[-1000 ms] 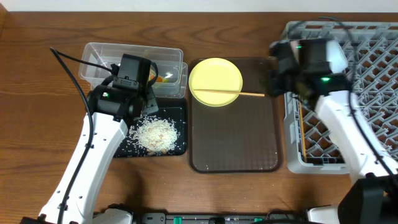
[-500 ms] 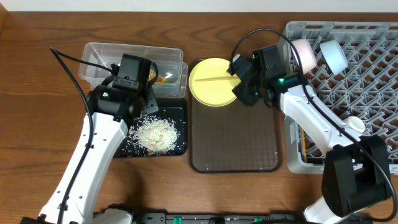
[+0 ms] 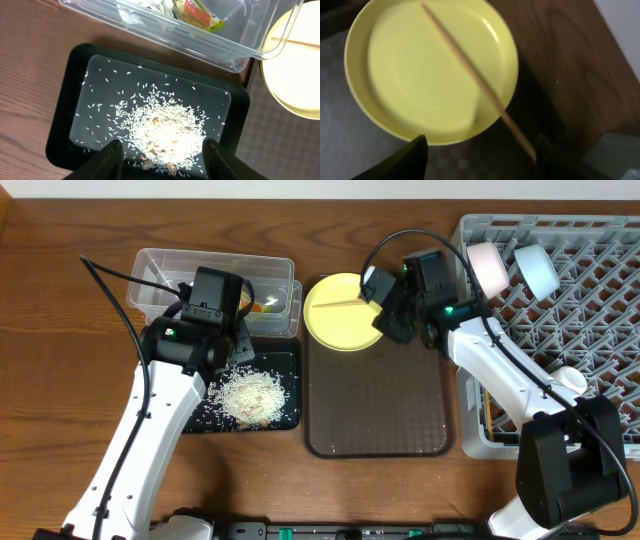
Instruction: Sort waste into correct bins and load items into the dishwasher rack
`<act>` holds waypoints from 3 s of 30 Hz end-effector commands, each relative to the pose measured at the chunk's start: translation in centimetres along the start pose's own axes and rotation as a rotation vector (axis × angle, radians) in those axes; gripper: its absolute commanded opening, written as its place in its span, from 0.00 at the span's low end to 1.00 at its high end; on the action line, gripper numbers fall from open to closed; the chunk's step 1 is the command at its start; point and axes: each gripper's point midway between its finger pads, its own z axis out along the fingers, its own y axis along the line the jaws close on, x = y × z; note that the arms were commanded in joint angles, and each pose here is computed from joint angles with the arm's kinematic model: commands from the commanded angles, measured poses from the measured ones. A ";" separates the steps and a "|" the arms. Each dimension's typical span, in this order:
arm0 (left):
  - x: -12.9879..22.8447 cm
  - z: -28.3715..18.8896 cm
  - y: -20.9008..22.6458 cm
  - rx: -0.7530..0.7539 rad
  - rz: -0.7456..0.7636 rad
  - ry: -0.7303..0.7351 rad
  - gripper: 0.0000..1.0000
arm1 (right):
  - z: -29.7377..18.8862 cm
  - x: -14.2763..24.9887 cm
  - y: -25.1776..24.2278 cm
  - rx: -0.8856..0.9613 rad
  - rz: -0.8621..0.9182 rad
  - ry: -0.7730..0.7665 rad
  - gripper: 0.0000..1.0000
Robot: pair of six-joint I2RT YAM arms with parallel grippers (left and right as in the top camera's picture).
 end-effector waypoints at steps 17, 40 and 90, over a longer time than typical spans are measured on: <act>-0.2 -0.2 0.1 -0.006 -0.009 -0.008 0.55 | 0.5 1.5 -2.4 0.096 -0.069 0.063 0.70; -0.2 0.0 0.1 -0.008 -0.008 -0.003 0.54 | 1.6 7.5 -0.3 -0.132 -0.216 0.171 0.70; -0.2 0.0 0.1 -0.009 -0.008 -0.003 0.55 | -5.0 6.2 -3.5 0.053 0.528 0.144 0.01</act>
